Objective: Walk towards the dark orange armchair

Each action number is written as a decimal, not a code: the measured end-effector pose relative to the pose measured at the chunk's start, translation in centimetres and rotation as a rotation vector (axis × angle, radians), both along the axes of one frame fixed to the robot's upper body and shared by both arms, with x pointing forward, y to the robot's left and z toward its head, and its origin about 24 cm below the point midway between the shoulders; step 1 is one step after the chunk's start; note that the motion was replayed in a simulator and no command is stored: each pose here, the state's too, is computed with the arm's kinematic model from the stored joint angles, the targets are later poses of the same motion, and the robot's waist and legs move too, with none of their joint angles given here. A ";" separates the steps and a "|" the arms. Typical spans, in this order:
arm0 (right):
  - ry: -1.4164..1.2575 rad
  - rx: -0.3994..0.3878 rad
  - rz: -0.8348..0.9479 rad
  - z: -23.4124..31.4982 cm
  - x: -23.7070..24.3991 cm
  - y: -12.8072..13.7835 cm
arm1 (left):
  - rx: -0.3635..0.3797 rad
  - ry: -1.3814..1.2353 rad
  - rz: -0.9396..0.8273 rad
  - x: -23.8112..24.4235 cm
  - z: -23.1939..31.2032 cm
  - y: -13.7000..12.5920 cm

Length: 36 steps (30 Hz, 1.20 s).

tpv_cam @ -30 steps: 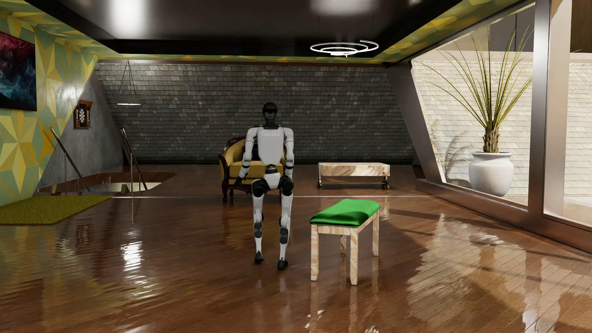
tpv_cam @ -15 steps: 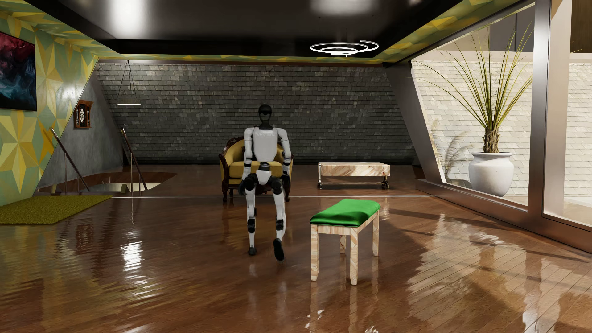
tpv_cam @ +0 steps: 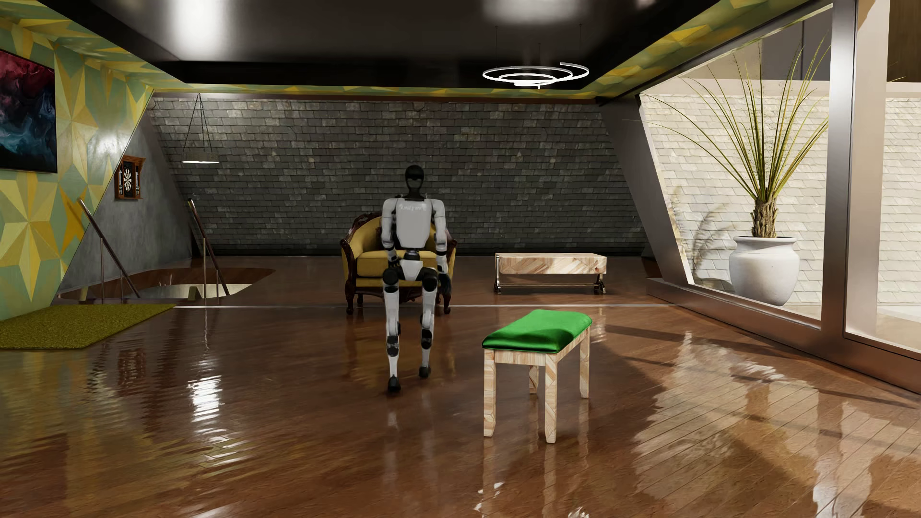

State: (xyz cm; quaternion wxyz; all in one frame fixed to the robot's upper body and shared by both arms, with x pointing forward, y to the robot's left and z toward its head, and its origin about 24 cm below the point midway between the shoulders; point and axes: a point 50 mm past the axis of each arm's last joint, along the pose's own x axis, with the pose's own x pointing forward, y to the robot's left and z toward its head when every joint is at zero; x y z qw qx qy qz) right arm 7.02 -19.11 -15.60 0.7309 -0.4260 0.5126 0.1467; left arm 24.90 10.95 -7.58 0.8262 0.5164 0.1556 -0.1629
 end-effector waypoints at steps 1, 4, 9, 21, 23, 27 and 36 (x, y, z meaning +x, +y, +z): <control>0.018 0.007 0.006 -0.2 0.0 0.4 | 0.032 0.066 0.026 -1.2 -1.3 0.8; -0.009 0.025 -0.007 -0.1 1.2 1.1 | 0.161 0.387 0.062 -6.6 -5.7 3.1; -0.262 0.020 0.001 1.7 6.6 1.3 | 0.292 0.457 0.077 -10.6 -6.9 6.3; -0.370 0.008 0.120 3.3 10.2 1.7 | 0.232 0.575 0.339 -17.9 -8.5 7.6; -0.262 -0.009 0.076 2.0 7.4 0.9 | 0.235 0.667 0.361 -19.4 -9.2 7.0; 0.026 -0.007 0.253 0.3 3.4 -0.1 | 0.110 0.605 0.348 -17.4 -9.0 4.8; -0.153 -0.049 -0.040 1.5 2.4 -2.1 | 0.048 0.177 0.143 -3.8 -3.6 2.1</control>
